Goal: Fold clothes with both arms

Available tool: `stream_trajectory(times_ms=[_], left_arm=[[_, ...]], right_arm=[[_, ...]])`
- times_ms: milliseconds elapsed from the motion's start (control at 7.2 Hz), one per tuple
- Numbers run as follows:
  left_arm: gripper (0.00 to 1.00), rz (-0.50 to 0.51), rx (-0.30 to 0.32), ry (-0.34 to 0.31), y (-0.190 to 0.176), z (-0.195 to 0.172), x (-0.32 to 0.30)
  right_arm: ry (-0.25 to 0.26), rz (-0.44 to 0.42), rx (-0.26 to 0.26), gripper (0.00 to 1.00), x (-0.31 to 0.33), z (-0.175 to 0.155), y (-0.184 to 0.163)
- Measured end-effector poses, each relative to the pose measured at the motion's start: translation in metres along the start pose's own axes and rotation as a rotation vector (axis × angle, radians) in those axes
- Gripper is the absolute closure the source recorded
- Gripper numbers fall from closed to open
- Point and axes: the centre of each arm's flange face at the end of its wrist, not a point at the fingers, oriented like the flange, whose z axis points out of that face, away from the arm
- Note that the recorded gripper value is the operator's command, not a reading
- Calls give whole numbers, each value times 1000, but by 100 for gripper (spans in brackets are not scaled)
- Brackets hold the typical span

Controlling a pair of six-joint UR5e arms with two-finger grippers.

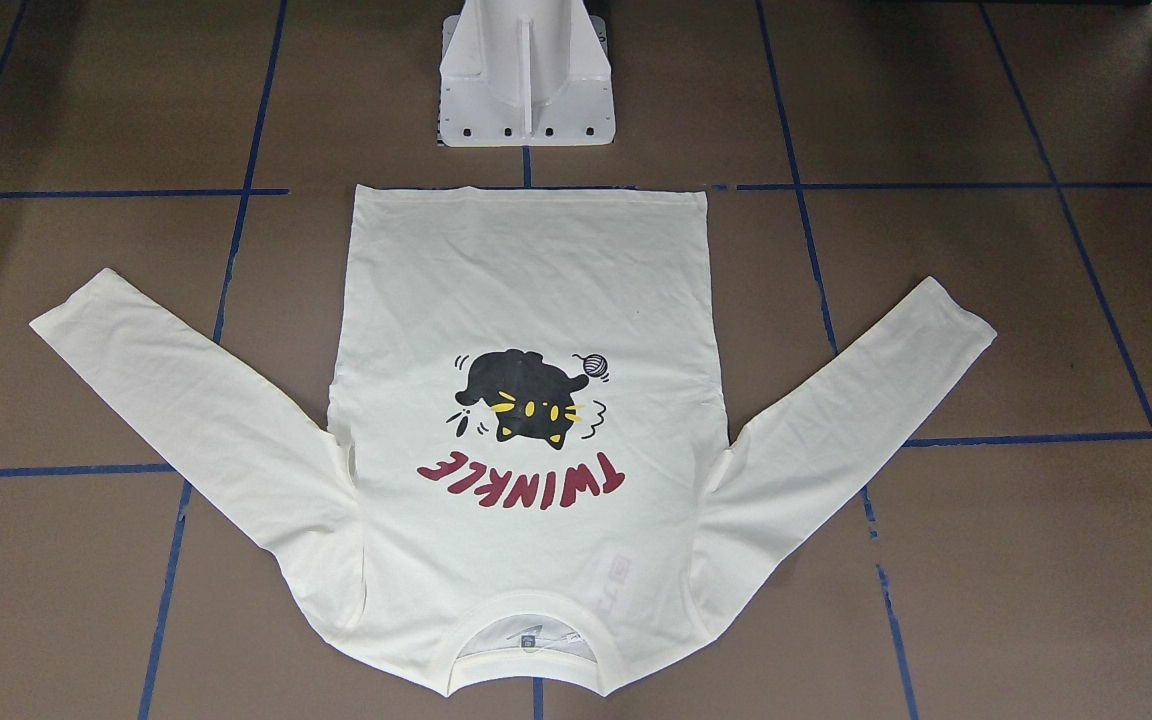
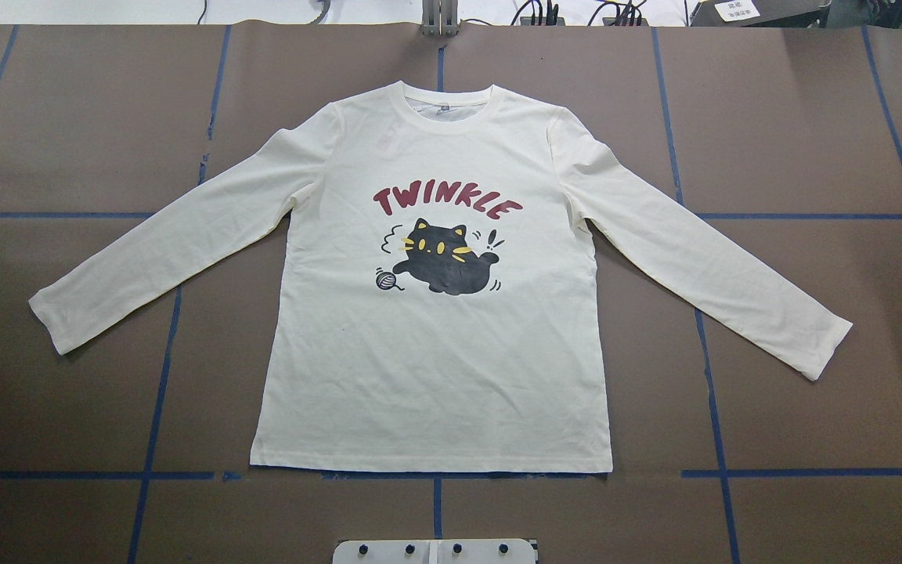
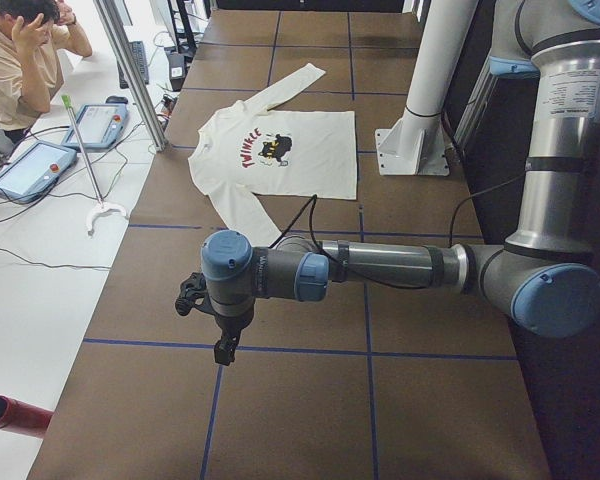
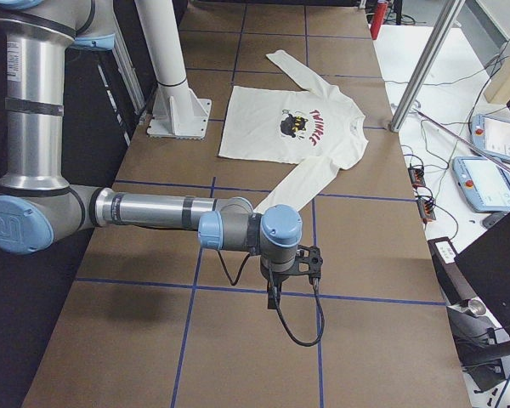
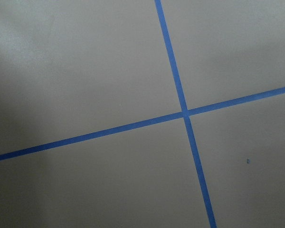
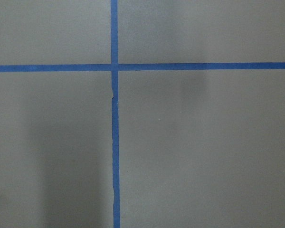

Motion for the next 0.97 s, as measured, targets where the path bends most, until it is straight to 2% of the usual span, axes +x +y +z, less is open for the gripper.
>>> stream_trajectory(times_ms=[278,556,694,972], left_arm=[[0,18,17,-1,-3,-2,3],[0,29,25,-3,-5,-1,5],[0,42,32,-6,-7,0,8],[0,46,102,-13,-18,-8,15]], right_arm=[[-2,-5,6,0,-3,-3,-1],[-10,-55,46,0,-26,-18,-8],[-18,-126,100,0,-46,-27,-17],[-21,-247,226,0,-68,-40,-29]])
